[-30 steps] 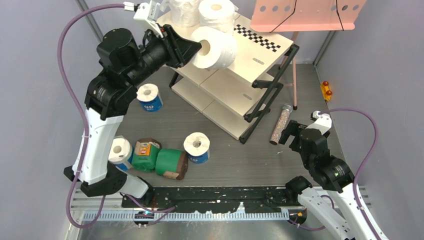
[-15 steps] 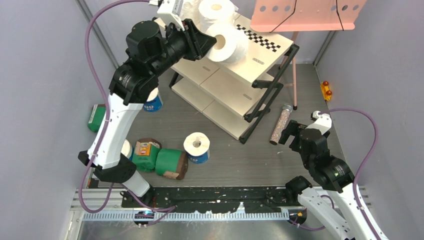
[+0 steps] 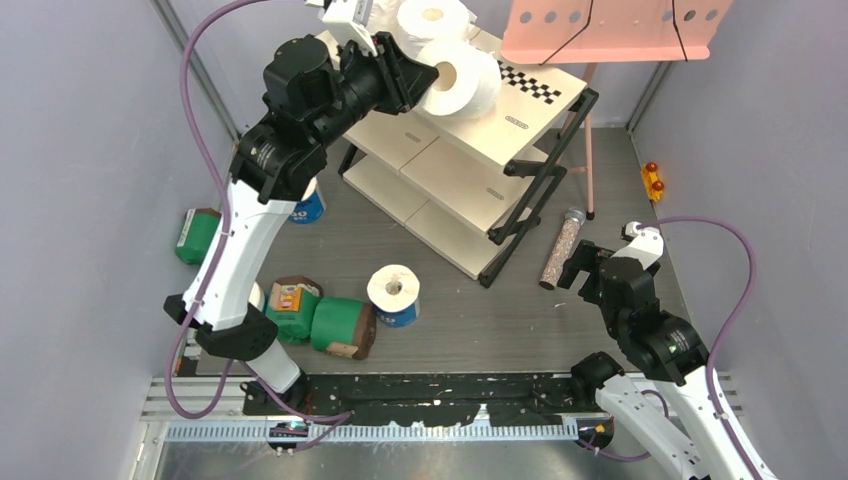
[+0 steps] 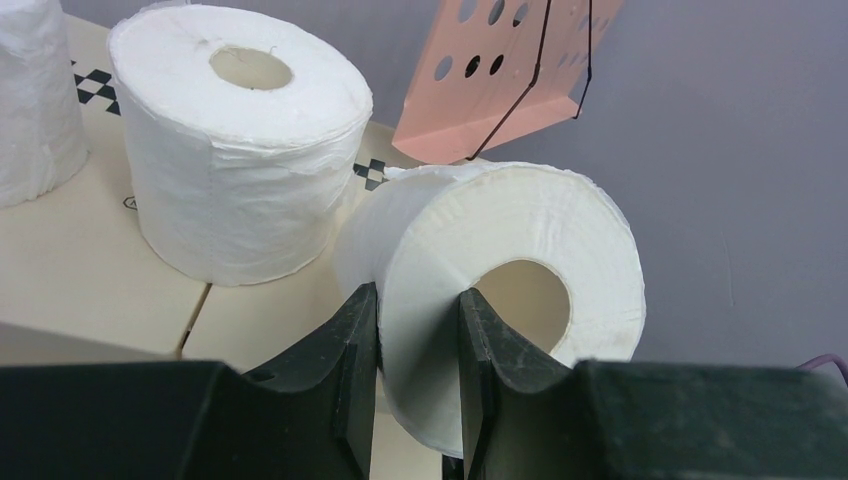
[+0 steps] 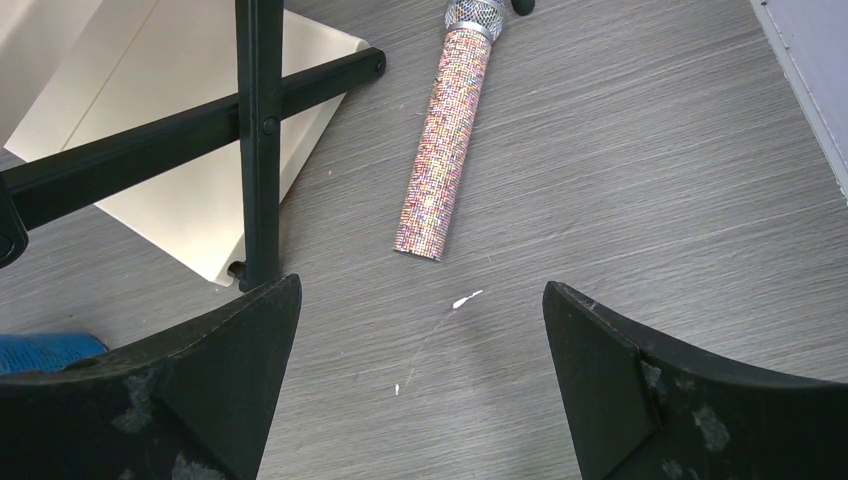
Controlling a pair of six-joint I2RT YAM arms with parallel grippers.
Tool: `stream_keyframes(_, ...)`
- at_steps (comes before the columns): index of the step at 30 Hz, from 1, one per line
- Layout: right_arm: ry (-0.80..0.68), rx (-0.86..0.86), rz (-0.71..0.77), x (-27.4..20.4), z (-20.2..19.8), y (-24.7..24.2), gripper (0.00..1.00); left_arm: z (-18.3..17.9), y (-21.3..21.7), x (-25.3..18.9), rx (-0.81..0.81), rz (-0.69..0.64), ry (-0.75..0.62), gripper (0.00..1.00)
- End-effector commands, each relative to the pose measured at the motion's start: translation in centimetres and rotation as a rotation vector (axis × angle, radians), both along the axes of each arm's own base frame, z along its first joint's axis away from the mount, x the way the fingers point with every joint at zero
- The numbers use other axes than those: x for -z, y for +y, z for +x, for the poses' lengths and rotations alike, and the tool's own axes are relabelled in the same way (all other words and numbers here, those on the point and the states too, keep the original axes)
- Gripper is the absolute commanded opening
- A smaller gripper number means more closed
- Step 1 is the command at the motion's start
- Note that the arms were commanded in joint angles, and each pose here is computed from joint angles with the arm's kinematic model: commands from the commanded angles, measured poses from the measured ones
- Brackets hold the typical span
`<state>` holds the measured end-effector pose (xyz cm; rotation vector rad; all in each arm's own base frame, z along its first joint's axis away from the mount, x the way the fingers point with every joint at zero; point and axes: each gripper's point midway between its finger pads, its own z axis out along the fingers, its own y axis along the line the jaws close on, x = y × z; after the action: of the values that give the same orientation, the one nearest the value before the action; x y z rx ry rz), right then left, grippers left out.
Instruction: Place and organize the paper towels onto the shelf
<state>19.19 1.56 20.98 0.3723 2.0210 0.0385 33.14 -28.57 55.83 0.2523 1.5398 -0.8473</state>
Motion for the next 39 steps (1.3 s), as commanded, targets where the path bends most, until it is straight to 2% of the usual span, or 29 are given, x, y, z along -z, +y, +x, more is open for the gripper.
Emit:
stream_keyframes(1, -0.028, 0.019, 0.001, -0.6, 0.5, -0.1, 0.99, -1.1, 0.7, -5.0, 0.000, -0.106, -0.129, 0.17)
stream_keyframes(24, -0.021, 0.016, -0.003, -0.5, 0.6, -0.1, 0.99, -0.8, -0.9, -3.9, 0.039, -0.096, -0.108, 0.25)
stream_keyframes(39, -0.026, 0.016, -0.001, -0.6, 0.5, -0.1, 0.99, -0.9, -1.2, -3.8, 0.049, -0.096, -0.106, 0.45)
